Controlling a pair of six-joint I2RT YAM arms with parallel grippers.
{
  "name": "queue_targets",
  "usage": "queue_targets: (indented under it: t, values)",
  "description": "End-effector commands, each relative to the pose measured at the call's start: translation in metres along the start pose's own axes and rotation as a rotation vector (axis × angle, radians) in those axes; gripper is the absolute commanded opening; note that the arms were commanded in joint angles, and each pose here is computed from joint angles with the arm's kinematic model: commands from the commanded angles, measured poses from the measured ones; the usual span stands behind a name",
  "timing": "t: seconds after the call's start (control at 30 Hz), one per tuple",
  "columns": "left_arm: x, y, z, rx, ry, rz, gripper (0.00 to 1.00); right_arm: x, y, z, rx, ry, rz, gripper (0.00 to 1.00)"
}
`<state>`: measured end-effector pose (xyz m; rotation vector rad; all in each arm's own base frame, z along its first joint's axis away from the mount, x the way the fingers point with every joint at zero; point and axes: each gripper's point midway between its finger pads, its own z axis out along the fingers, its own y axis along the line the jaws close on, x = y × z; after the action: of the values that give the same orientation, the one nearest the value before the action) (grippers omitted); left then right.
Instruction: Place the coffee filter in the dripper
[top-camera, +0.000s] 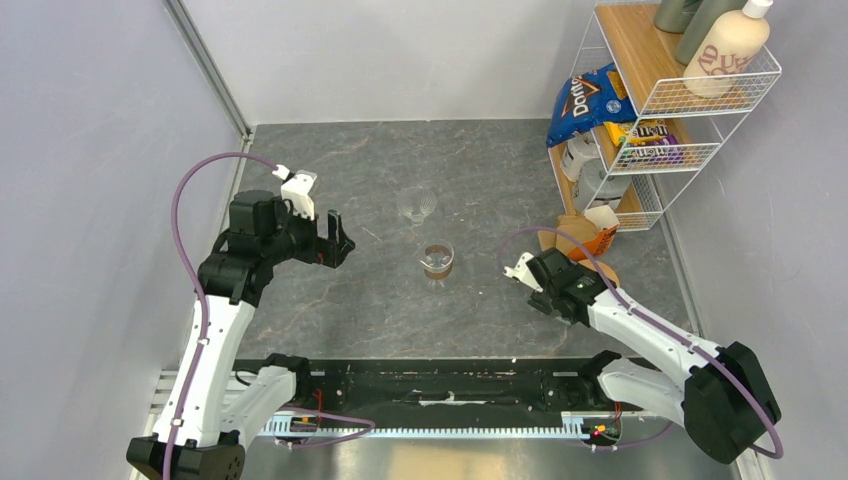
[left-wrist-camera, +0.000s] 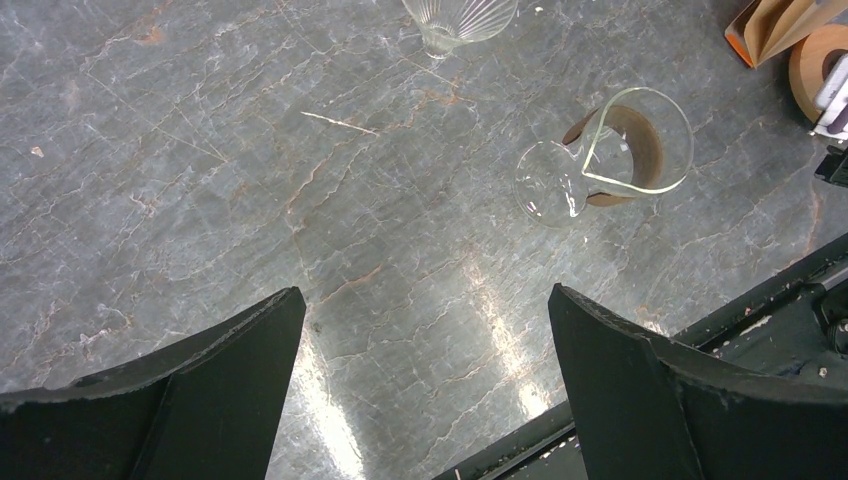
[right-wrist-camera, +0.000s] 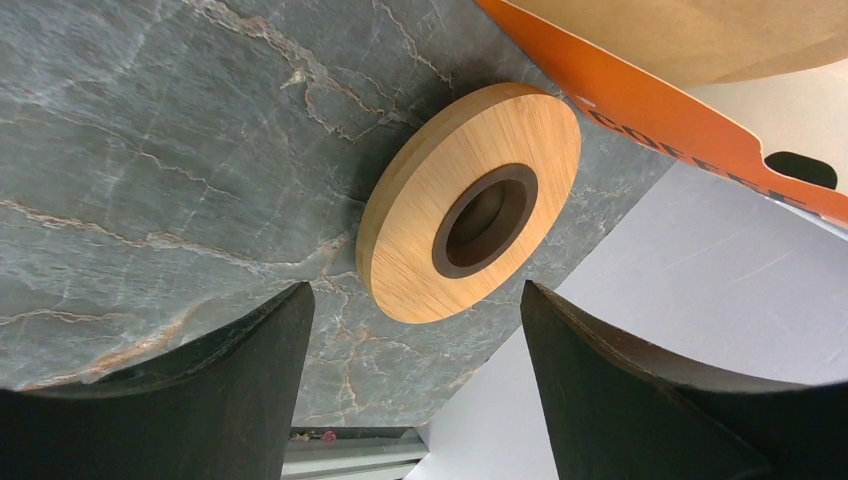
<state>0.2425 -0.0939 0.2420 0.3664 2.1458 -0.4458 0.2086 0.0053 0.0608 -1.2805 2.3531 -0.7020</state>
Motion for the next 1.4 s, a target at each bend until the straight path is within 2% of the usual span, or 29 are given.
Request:
queue_targets:
  t: [0.0,0.27,0.57,0.73,0.8,0.93,1.13,1.2,1.37]
  values:
    - [-0.019,-0.001,-0.002,0.001,-0.064,0.027,1.0,-0.008,-0.002,0.005,0.02,-0.033,-0.014,0.83]
    - [-0.022,-0.001,-0.003,0.0,-0.074,0.026,1.0,-0.007,0.006,0.013,0.002,-0.029,-0.064,0.84]
    - [-0.024,0.0,-0.005,-0.009,-0.083,0.031,1.0,-0.005,0.005,0.04,0.098,-0.024,-0.175,0.84]
    - [-0.026,0.001,-0.006,-0.015,-0.094,0.035,1.0,-0.003,0.005,0.044,0.124,-0.018,-0.196,0.8]
    - [-0.028,0.001,-0.006,-0.015,-0.098,0.035,1.0,-0.004,0.006,0.044,0.119,-0.028,-0.198,0.72]
    - [-0.03,0.002,-0.005,-0.018,-0.103,0.029,1.0,-0.002,0.006,0.04,0.098,-0.009,-0.192,0.44]
    - [-0.032,0.002,-0.004,-0.023,-0.11,0.032,1.0,0.0,-0.004,0.021,0.088,0.008,-0.141,0.15]
    - [-0.033,0.003,-0.004,-0.025,-0.112,0.031,1.0,0.002,-0.009,0.013,0.093,0.012,-0.121,0.02]
    - [-0.035,0.001,-0.006,-0.02,-0.119,0.007,1.0,0.003,-0.019,-0.014,0.072,-0.013,-0.07,0.0]
